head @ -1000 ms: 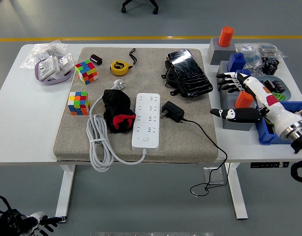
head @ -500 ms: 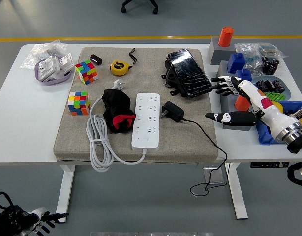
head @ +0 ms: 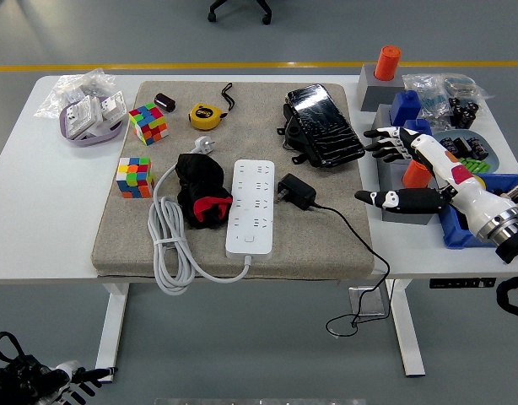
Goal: Pull the plug out and thorw away
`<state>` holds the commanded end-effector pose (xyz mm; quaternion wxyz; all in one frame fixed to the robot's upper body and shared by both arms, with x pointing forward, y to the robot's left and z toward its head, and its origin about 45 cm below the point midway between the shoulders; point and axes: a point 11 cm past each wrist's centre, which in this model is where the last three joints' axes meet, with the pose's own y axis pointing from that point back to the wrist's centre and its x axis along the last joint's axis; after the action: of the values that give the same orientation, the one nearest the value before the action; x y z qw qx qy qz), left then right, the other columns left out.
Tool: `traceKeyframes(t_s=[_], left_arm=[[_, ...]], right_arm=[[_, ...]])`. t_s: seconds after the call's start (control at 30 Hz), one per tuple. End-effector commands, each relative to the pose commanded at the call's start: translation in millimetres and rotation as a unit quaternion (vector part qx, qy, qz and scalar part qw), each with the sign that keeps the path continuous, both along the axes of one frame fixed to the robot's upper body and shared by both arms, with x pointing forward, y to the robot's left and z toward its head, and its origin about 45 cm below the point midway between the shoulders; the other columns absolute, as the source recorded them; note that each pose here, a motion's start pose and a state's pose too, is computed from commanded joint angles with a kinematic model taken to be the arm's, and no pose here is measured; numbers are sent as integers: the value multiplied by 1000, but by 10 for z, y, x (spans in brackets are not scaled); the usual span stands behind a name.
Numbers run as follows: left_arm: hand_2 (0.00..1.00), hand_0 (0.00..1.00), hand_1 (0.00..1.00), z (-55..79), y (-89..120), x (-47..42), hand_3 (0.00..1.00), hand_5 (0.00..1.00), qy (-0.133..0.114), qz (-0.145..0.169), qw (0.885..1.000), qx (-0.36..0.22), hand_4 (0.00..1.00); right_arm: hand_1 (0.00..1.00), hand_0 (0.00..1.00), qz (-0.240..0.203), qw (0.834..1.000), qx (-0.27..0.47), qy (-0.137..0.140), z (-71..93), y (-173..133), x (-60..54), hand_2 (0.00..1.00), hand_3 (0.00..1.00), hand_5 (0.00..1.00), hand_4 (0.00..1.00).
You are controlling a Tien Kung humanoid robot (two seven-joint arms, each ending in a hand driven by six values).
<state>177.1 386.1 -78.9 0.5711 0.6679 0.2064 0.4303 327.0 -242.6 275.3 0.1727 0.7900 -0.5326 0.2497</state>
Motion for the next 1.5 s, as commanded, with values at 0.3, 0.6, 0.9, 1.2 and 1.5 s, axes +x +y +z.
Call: traceKeyframes(t_s=[0.3, 0.6, 0.9, 1.2, 1.5], left_arm=[[691, 533, 664, -44, -48, -81, 659, 723, -3, 9, 1000, -12, 819], [691, 532, 664, -64, -23, -152, 656, 715, 8, 13, 1000, -8, 813], [691, 532, 663, -43, 2, -110, 653, 711, 1, 16, 1000, -5, 812], [690, 533, 663, -41, -5, -98, 652, 702, 1, 15, 1000, -6, 816], [691, 532, 664, -45, -24, -96, 651, 701, 0, 15, 1000, -8, 816]], right_arm=[[689, 698, -12, 1000, 2, 11, -90, -69, -36, 705, 800, 276, 998], [690, 697, -20, 1000, 9, 6, -65, -87, -33, 703, 798, 283, 998], [689, 695, -22, 1000, 8, 0, -21, -103, -14, 703, 797, 284, 998], [686, 694, -26, 1000, 10, -2, -9, -122, -9, 702, 796, 286, 998], [685, 694, -27, 1000, 10, 1, -30, -123, -14, 702, 794, 287, 998]])
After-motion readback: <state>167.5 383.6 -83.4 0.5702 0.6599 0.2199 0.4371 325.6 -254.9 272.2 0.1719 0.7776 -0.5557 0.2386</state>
